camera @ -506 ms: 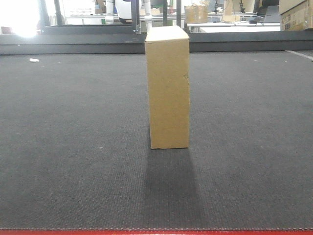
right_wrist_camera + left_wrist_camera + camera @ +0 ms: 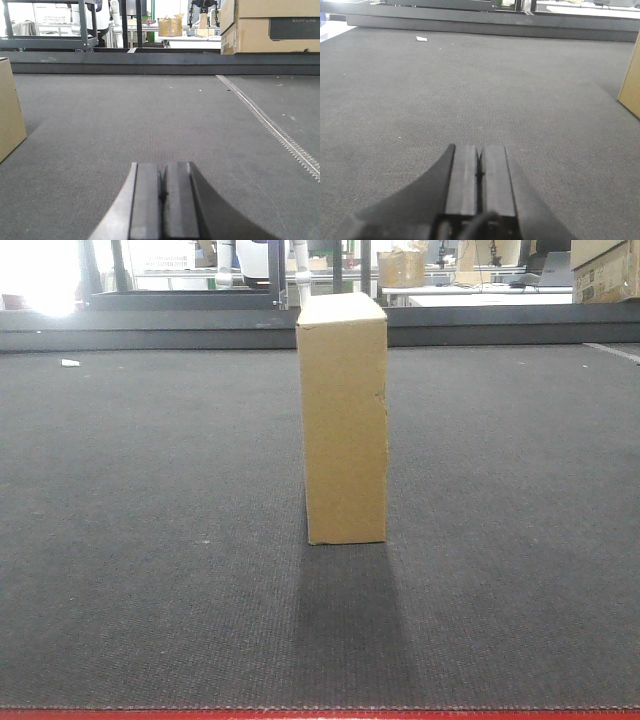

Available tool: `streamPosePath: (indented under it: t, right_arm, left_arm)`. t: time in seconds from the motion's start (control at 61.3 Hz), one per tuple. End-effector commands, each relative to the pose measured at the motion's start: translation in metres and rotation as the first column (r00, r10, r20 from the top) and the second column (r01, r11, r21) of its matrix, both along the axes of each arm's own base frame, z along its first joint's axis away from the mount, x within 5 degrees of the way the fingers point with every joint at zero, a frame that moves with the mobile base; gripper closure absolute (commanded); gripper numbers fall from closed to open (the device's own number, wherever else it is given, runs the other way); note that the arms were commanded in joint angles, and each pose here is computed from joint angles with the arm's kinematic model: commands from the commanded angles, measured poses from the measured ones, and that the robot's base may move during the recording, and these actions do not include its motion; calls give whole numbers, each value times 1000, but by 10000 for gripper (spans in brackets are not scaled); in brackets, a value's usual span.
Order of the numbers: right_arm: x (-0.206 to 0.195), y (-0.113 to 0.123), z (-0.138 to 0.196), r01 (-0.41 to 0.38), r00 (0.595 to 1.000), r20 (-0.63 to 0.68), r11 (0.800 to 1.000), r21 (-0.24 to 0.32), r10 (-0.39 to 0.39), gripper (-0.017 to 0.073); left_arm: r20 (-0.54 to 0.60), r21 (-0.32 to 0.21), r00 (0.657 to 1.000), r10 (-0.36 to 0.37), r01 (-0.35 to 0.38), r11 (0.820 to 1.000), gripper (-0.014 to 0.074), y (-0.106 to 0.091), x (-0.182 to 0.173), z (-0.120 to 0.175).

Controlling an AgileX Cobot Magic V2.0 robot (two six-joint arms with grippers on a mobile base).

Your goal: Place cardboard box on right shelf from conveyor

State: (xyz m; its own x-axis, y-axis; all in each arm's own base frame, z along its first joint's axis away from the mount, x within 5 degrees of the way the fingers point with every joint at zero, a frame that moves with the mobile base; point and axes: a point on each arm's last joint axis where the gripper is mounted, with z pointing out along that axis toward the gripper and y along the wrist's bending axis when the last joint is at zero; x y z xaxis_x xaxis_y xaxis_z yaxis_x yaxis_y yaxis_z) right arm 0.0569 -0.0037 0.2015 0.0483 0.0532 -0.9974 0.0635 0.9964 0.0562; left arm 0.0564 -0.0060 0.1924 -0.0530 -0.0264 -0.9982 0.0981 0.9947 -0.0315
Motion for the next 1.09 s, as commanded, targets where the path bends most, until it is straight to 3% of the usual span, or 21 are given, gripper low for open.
streamPosePath:
  t: [0.0,0.424,0.554,0.783,0.881,1.076]
  right_arm:
    - [-3,-1,11,14,994,111,1000,-5,-13,502]
    - [-4,-1,16,15,988,153,1000,8,-16,502]
    - [-10,0,44,-13,979,202,996,91,-5,502]
    - [-3,1,104,-35,980,199,995,95,16,487]
    - [12,3,126,-75,985,159,994,85,61,377]
    - [64,21,159,-205,979,21,978,33,204,-43]
  left_arm:
    - [93,-15,996,3,-2,1000,710,0,-1,7]
    - [93,-15,996,3,-2,1000,710,0,-1,7]
    - [93,-15,996,3,-2,1000,709,0,-1,7]
    - [93,-15,996,3,-2,1000,710,0,-1,7]
    - [93,-15,996,3,-2,1000,710,0,-1,7]
    - [93,-15,996,3,-2,1000,709,0,-1,7]
